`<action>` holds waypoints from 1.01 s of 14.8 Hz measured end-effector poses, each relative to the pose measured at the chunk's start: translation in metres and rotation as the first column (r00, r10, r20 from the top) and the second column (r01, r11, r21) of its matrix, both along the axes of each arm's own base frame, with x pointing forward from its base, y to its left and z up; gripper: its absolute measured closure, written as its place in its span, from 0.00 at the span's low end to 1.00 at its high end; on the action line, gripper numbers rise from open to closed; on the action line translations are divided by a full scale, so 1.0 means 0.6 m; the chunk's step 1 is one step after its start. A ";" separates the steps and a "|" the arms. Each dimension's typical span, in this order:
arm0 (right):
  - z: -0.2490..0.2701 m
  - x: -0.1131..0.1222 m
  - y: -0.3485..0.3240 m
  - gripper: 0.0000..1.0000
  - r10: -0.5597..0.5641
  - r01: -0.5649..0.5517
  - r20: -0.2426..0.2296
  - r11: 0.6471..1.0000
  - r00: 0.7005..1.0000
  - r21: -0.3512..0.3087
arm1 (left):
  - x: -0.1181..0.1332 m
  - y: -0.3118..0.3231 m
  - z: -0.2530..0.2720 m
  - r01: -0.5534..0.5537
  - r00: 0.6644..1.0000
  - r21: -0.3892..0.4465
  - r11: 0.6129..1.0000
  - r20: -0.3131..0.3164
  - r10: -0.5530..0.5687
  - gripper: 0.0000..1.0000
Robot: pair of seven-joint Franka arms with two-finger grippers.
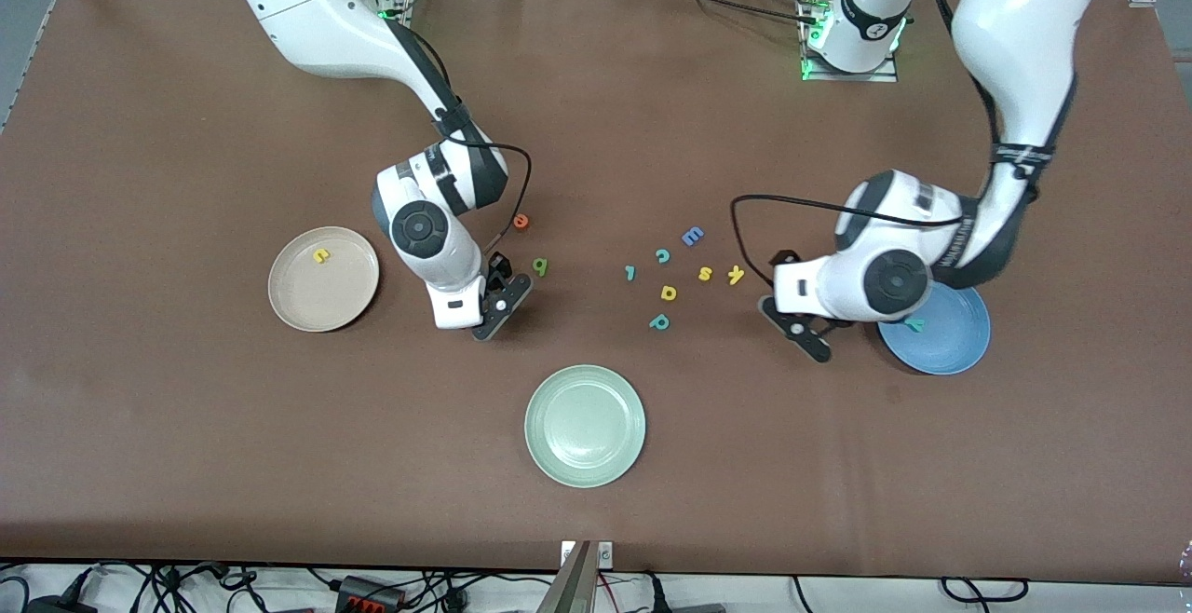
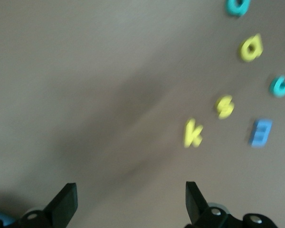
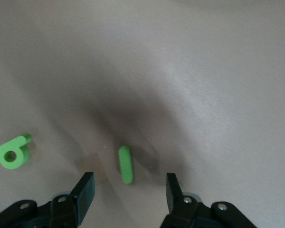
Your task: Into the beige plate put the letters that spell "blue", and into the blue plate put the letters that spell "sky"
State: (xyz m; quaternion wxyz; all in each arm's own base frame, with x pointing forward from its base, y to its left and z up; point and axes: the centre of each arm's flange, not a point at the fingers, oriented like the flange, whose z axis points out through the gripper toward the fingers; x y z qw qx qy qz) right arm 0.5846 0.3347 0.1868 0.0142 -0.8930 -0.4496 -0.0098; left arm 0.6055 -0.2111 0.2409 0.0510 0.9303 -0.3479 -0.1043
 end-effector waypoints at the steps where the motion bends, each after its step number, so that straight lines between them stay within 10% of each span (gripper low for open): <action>1: -0.003 -0.002 0.003 0.32 0.004 -0.004 0.001 1.000 1.000 -0.001 | -0.016 -0.014 -0.023 0.004 1.000 -0.018 1.000 0.021 -0.004 0.00; 15: -0.014 -0.004 0.018 0.79 0.056 -0.055 0.051 0.998 0.997 -0.010 | -0.109 -0.105 -0.093 0.220 0.964 0.027 0.975 0.149 -0.221 0.00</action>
